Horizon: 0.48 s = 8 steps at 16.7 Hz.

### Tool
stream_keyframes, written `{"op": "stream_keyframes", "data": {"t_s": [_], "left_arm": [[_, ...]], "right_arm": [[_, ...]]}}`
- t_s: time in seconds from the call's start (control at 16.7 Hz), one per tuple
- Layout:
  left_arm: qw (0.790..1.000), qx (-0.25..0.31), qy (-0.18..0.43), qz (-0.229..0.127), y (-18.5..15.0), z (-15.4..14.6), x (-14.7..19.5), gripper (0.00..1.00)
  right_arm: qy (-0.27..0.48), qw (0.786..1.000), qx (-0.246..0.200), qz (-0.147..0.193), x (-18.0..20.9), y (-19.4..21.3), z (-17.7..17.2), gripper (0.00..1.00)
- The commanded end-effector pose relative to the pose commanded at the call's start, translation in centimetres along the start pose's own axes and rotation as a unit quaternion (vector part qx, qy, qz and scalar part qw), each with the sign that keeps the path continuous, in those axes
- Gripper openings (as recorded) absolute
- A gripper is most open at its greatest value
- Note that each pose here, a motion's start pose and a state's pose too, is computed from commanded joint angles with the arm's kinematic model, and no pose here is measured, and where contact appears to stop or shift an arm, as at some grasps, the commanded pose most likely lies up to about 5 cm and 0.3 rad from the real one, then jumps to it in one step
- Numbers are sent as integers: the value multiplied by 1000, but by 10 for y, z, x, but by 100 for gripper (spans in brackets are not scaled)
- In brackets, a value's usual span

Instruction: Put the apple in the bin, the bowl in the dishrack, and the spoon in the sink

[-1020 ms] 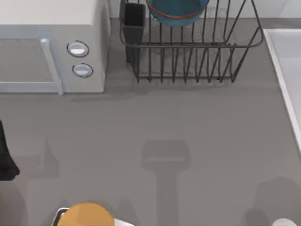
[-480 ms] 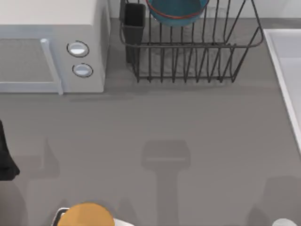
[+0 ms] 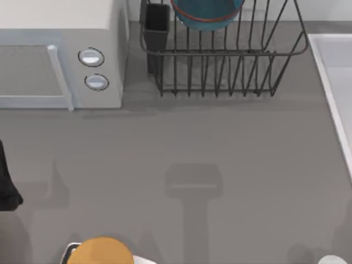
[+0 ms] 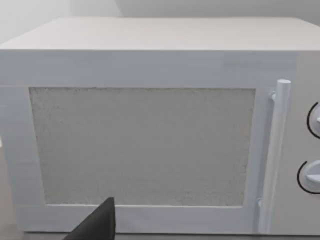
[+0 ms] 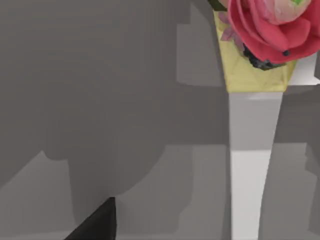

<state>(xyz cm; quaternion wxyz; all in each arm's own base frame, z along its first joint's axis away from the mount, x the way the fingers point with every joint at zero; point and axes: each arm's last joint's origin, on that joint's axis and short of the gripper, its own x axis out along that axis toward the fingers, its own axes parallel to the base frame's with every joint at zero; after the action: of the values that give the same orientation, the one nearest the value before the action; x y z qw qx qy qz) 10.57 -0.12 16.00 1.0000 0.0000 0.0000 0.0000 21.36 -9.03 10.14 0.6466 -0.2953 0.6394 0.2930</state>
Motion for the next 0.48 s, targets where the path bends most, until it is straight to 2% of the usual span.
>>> {"op": "stream_keyframes", "data": {"t_s": [0.36, 0.48], "left_arm": [[1000, 0, 0, 0, 0, 0, 0, 100], [1000, 0, 0, 0, 0, 0, 0, 100]], "right_arm": [[1, 1000, 0, 4, 8, 2, -1, 100], [1, 1000, 0, 4, 8, 2, -1, 85]]}}
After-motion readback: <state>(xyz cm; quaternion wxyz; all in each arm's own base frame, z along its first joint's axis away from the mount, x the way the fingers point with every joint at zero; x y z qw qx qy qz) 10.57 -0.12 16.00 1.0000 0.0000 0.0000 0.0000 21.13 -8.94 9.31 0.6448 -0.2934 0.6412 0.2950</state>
